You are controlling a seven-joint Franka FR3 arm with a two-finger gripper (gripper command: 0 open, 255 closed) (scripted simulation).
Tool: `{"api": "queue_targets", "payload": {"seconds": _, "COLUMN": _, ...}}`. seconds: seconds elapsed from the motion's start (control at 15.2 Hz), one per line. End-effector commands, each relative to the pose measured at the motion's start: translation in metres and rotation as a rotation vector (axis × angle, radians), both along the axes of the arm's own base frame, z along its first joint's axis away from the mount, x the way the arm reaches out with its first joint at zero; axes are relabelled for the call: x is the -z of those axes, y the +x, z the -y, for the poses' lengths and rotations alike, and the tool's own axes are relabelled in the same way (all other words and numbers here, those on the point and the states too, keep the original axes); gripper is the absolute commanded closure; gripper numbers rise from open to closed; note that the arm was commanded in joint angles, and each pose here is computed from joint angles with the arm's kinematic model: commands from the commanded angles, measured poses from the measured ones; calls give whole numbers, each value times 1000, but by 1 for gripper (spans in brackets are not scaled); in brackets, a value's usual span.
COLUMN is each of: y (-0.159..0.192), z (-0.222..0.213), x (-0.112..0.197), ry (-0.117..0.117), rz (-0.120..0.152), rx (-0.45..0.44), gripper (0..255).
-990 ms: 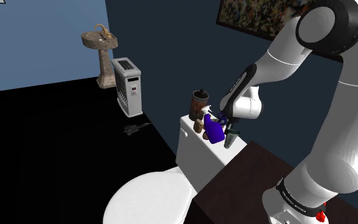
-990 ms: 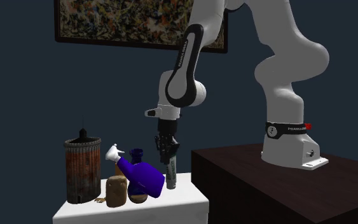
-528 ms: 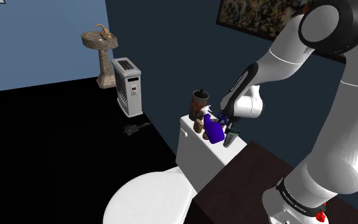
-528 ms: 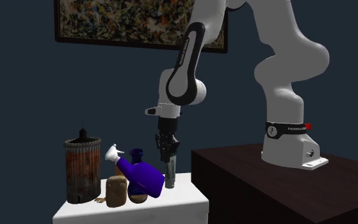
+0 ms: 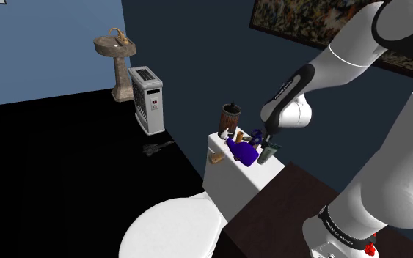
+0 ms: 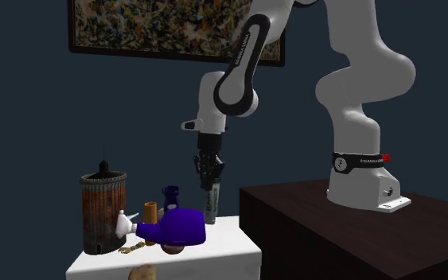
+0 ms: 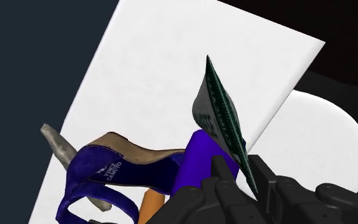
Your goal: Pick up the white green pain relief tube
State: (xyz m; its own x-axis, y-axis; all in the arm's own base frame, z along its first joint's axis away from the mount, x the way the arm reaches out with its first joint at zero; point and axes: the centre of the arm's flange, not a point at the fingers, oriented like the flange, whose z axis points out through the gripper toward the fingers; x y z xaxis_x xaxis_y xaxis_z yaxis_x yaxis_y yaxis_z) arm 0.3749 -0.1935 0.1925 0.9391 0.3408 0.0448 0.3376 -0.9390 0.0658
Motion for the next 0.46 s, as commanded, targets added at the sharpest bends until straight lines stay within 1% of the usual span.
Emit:
{"api": "queue_targets", "payload": {"seconds": 0.0, "y": -1, "z": 1, "x": -10, "ry": 0, "rz": -1, "rx": 0, "gripper": 255}}
{"api": "queue_targets", "payload": {"seconds": 0.26, "y": -1, "z": 1, "x": -31, "ry": 0, "rz": -1, "rx": 0, "gripper": 255}}
{"api": "queue_targets", "payload": {"seconds": 0.4, "y": -1, "z": 1, "x": -32, "ry": 0, "rz": -1, "rx": 0, "gripper": 255}}
